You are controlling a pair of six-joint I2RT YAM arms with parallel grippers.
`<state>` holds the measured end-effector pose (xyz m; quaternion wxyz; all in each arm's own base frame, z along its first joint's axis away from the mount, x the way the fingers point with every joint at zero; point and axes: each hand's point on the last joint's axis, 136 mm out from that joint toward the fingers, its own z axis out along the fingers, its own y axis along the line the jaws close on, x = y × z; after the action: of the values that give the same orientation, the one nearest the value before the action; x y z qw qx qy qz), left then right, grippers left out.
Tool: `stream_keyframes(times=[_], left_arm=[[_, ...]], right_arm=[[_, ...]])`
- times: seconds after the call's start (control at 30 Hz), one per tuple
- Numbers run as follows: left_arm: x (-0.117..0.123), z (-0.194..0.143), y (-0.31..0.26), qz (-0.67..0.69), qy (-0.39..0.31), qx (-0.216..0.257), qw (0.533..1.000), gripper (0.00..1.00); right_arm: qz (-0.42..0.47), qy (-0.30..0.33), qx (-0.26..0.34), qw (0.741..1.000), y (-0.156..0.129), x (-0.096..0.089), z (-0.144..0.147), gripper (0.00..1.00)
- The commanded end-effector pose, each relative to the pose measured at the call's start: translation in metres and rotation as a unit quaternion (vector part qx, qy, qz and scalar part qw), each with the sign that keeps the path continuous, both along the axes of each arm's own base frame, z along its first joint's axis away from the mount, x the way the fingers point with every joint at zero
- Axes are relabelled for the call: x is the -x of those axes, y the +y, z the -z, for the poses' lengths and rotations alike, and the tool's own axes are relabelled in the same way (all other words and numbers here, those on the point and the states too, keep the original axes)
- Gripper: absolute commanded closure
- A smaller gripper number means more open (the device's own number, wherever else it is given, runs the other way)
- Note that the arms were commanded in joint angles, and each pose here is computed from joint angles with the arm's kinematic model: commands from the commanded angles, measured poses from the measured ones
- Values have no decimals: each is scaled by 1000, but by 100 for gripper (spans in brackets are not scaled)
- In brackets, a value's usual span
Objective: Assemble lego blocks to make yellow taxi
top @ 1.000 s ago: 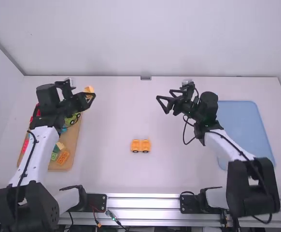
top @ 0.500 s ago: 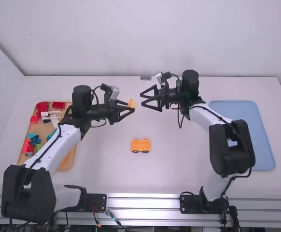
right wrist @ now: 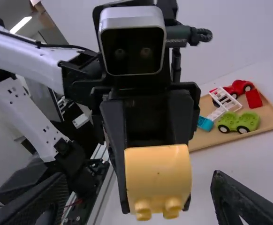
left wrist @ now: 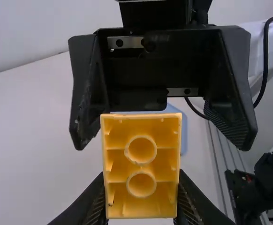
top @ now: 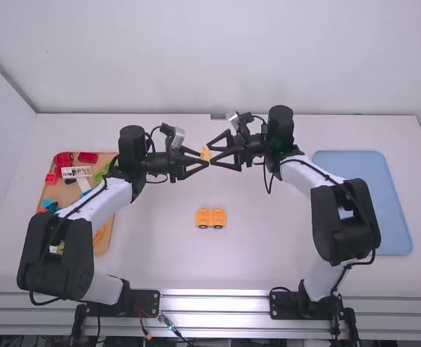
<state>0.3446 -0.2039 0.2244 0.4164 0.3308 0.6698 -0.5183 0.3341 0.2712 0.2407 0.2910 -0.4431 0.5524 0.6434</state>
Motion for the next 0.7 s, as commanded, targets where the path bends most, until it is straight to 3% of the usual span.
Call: stream_keyframes(times=[0.0,0.4,0.67], left_arm=[[5,7,0,16,24,9,1000,84],[2,5,-1,16,16,13,1000,85],[2,5,-1,16,16,13,1000,84]], right_arm=[[-6,-20,-6,1000,1,-2,-5,25],[-25,-44,-14,999,13,8,-7,37],[-22,-44,-13,999,12,7,-7,53]])
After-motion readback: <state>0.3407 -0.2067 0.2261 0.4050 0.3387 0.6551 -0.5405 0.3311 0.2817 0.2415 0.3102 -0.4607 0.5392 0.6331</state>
